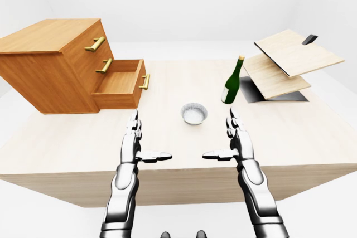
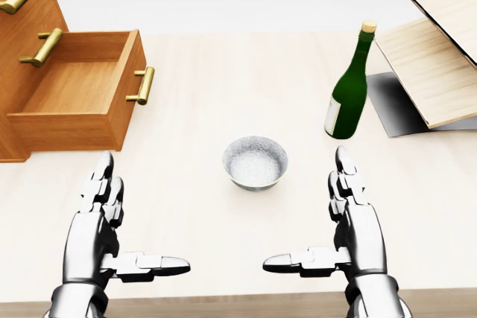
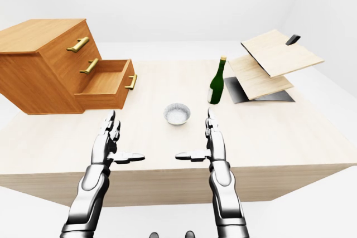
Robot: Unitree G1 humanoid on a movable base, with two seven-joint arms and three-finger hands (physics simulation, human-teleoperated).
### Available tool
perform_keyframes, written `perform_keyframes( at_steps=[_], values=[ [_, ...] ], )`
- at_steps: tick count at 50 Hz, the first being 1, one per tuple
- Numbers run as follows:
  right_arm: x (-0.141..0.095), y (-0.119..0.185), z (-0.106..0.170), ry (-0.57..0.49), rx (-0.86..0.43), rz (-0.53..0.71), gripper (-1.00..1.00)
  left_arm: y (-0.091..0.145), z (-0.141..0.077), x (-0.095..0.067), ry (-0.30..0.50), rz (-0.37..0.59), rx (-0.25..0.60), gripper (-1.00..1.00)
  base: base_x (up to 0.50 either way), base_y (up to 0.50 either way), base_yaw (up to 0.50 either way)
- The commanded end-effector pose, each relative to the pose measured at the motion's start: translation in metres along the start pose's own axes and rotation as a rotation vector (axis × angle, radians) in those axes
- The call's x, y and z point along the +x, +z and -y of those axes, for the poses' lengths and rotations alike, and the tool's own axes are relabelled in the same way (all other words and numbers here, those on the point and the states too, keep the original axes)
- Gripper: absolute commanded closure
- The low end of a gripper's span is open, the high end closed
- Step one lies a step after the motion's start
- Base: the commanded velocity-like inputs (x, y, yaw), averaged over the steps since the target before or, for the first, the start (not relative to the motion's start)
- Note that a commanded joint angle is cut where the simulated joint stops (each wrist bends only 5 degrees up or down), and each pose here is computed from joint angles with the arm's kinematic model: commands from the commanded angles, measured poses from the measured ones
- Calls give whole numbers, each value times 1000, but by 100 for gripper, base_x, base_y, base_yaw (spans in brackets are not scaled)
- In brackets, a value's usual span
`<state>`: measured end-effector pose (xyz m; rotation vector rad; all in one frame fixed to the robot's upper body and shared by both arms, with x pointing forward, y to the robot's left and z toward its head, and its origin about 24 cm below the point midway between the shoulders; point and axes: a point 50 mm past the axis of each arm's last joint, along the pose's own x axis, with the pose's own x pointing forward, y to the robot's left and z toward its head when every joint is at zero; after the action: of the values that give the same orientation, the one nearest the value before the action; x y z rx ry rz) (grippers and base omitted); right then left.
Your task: Close the bottom drawer of the cabinet.
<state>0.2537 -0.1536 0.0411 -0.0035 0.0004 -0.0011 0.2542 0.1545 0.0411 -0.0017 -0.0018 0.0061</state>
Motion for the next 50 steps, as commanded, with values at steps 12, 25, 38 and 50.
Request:
perform_keyframes(
  at_steps=[12,25,38,50],
  values=[
    [0,3,12,-6,4,2,-100,-2,-7,1,4,12,12,-100,0,0,0],
    [-14,79,63,-210,44,289,-100,4,-8,0,21,34,-12,-100,0,0,0],
    [-21,98,93,-331,79,372,-100,4,-7,0,17,44,9,-100,0,0,0],
    [-21,98,92,-323,79,375,-100,4,-6,-1,14,50,18,-100,0,0,0]
  ],
)
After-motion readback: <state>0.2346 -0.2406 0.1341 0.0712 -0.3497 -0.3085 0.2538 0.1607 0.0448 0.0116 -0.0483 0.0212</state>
